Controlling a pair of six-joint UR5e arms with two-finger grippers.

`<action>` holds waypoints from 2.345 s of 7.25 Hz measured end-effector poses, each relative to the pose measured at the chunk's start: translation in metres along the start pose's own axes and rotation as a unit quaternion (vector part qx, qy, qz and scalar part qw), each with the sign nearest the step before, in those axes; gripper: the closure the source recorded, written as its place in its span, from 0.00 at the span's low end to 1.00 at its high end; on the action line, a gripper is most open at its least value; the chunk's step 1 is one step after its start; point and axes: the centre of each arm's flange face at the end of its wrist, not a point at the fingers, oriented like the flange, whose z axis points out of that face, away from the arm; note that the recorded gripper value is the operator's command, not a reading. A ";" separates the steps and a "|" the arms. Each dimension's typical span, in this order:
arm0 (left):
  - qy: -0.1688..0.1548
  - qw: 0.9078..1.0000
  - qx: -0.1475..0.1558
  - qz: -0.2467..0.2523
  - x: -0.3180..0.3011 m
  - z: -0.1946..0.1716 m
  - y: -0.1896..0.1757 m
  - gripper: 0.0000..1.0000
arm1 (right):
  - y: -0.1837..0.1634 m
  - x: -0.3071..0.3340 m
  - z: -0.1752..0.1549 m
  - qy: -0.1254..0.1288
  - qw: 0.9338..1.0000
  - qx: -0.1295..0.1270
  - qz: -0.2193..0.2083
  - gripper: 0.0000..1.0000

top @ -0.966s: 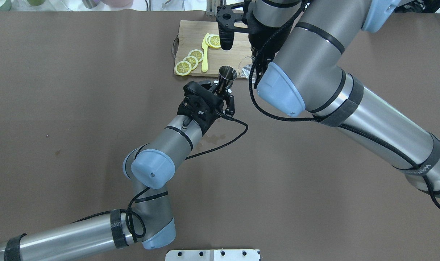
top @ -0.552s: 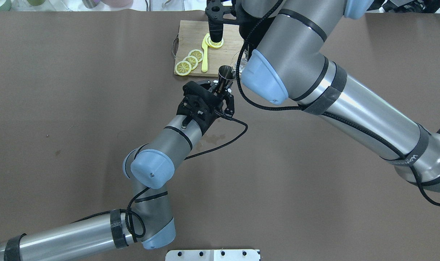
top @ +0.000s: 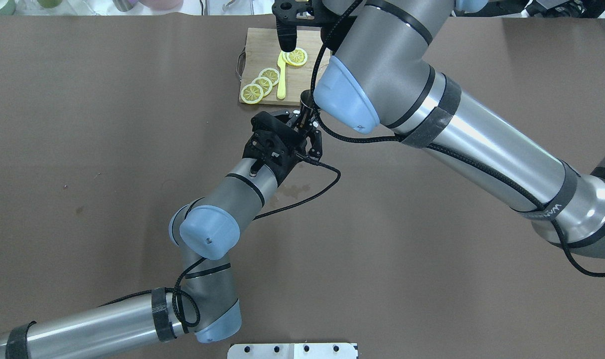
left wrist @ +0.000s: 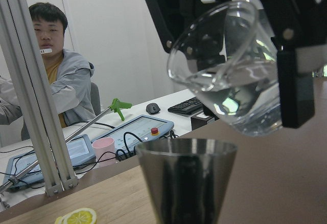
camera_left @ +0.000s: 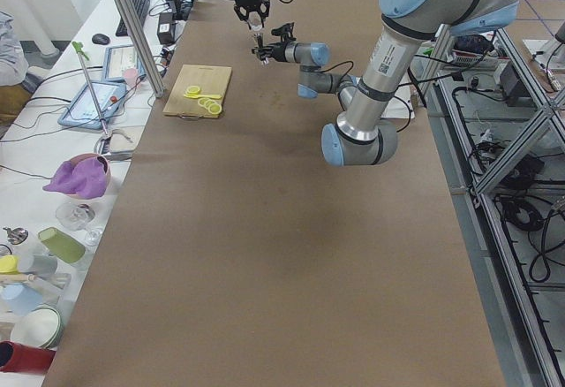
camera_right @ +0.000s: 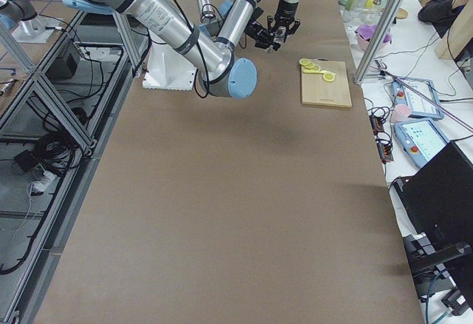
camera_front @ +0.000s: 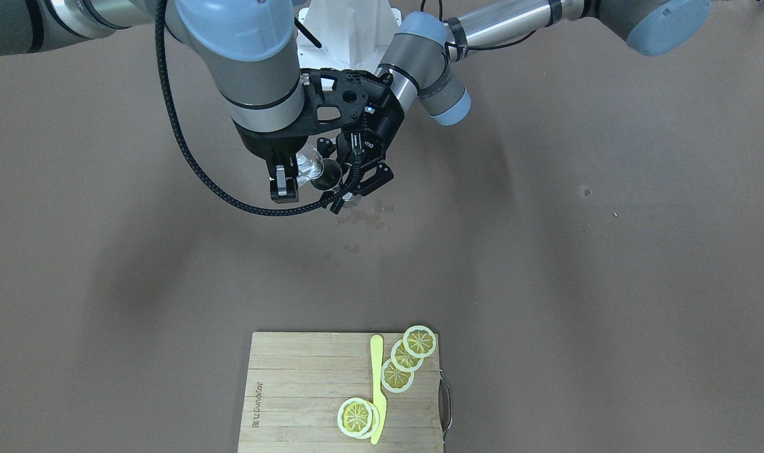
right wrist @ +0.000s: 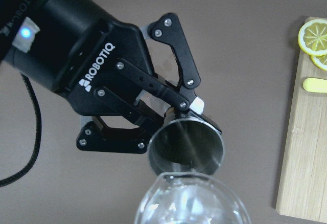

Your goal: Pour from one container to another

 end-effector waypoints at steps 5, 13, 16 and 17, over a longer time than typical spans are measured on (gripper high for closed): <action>0.000 1.000 0.001 0.000 0.000 0.000 0.000 1.00 | 0.002 -0.003 0.003 -0.016 0.999 -0.038 -0.018 1.00; 0.001 1.000 0.005 -0.004 -0.001 -0.001 0.000 1.00 | -0.018 0.015 0.004 -0.037 0.996 -0.077 -0.025 1.00; 0.002 1.000 0.006 -0.005 -0.002 -0.002 0.000 1.00 | -0.022 0.016 0.001 -0.040 0.995 -0.089 -0.031 1.00; 0.002 1.000 0.007 -0.005 -0.002 -0.002 0.000 1.00 | -0.023 0.016 0.000 -0.040 0.994 -0.092 -0.031 1.00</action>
